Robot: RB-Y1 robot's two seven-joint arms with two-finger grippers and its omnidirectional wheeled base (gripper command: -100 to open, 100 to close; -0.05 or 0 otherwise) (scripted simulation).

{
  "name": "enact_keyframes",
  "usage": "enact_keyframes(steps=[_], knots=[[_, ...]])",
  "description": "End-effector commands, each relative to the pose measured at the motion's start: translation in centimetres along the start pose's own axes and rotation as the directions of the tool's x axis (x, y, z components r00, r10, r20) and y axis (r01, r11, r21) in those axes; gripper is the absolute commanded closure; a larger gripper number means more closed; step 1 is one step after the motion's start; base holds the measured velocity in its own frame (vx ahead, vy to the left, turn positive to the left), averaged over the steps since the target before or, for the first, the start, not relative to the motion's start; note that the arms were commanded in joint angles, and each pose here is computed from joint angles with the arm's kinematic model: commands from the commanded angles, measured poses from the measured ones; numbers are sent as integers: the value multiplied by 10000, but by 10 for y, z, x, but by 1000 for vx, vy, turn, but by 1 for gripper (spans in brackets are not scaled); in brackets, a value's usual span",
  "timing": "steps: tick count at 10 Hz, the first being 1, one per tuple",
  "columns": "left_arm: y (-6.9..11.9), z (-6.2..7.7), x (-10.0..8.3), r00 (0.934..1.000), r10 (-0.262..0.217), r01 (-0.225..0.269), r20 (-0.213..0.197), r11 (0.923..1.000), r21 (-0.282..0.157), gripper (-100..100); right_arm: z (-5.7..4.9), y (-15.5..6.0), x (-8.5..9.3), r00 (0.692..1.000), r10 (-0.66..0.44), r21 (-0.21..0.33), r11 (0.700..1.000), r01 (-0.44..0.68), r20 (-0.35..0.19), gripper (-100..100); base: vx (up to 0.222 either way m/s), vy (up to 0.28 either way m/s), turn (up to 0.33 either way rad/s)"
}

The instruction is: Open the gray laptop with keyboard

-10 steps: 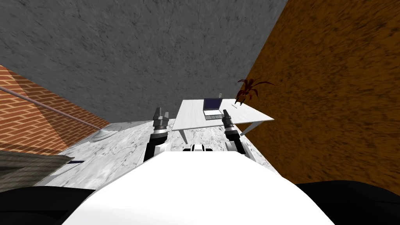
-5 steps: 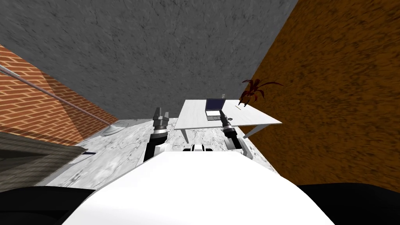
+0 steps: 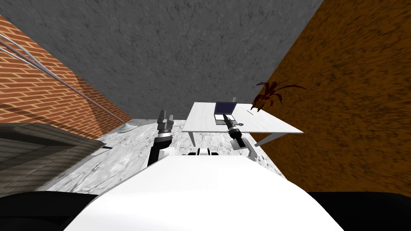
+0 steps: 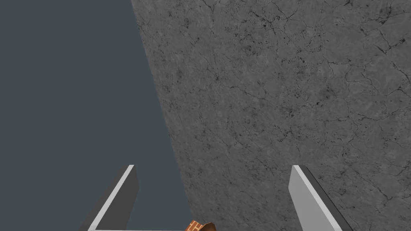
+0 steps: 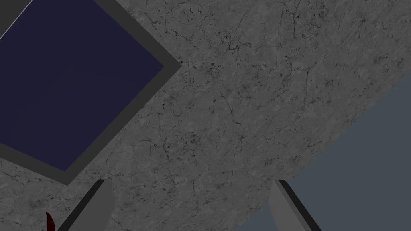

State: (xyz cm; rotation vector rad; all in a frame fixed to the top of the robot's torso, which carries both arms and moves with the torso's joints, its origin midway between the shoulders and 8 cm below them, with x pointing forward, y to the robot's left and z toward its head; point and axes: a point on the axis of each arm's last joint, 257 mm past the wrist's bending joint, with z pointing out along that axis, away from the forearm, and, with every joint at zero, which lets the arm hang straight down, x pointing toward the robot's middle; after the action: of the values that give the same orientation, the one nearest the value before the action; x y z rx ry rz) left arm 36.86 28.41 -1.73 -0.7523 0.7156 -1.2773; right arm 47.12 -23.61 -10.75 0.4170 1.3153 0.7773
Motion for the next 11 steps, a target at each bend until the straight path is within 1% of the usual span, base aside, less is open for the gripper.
enact_keyframes(steps=[1, 2, 3, 4, 5, 6, 7, 8, 9, 10, 11], knots=[[0, 0, 0, 10000, -1, 1, 0, 10000, 1, 0, 7, -10, 6, 9949, -973, 248, 9949, 979, -256, -100, 5, -4, 78], [0, 0, 0, 10000, 0, 0, 0, 10000, 0, 0, 14, -21, 9, 9844, -1691, 453, 9842, 1713, -488, -100, 4, -3, 157], [0, 0, 0, 10000, -1, 1, -1, 10000, 1, 0, 14, -21, 9, 9835, -1744, 450, 9833, 1766, -490, -100, 4, -5, 85], [0, 0, 0, 10000, 0, 0, 0, 10000, 0, 0, 21, -31, 10, 9663, -2467, 642, 9657, 2515, -736, -100, 4, -3, 136], [0, 0, 0, 10000, -1, 1, 0, 10000, 1, 0, 21, -31, 10, 9649, -2521, 638, 9643, 2569, -740, -100, 5, -4, 87], [0, 0, 0, 10000, 0, 0, 0, 10000, 0, 0, 27, -43, 11, 9415, -3220, 820, 9403, 3303, -996, -100, 5, -3, 128], [0, 0, 0, 10000, -1, 1, 0, 10000, 0, 0, 27, -43, 11, 9389, -3292, 812, 9378, 3375, -1002, -100, 4, -4, 116], [0, 0, 0, 10000, 0, 0, 0, 10000, 0, 0, 34, -55, 11, 9088, -3975, 981, 9067, 4102, -1269, -100, 5, -4, 173], [0, 0, 0, 10000, -1, 1, 0, 10000, 1, 0, 34, -55, 11, 9056, -4045, 971, 9036, 4172, -1276, -100, 5, -6, 84], [0, 0, 0, 10000, 0, 0, 0, 10000, 0, 0, 40, -67, 9, 8689, -4701, 1126, 8654, 4883, -1551, -100, 4, -4, 129], [0, 0, 0, 10000, 0, 0, 0, 10000, 0, 0, 40, -67, 9, 8651, -4767, 1114, 8618, 4949, -1559, -100, 4, -4, 104]])
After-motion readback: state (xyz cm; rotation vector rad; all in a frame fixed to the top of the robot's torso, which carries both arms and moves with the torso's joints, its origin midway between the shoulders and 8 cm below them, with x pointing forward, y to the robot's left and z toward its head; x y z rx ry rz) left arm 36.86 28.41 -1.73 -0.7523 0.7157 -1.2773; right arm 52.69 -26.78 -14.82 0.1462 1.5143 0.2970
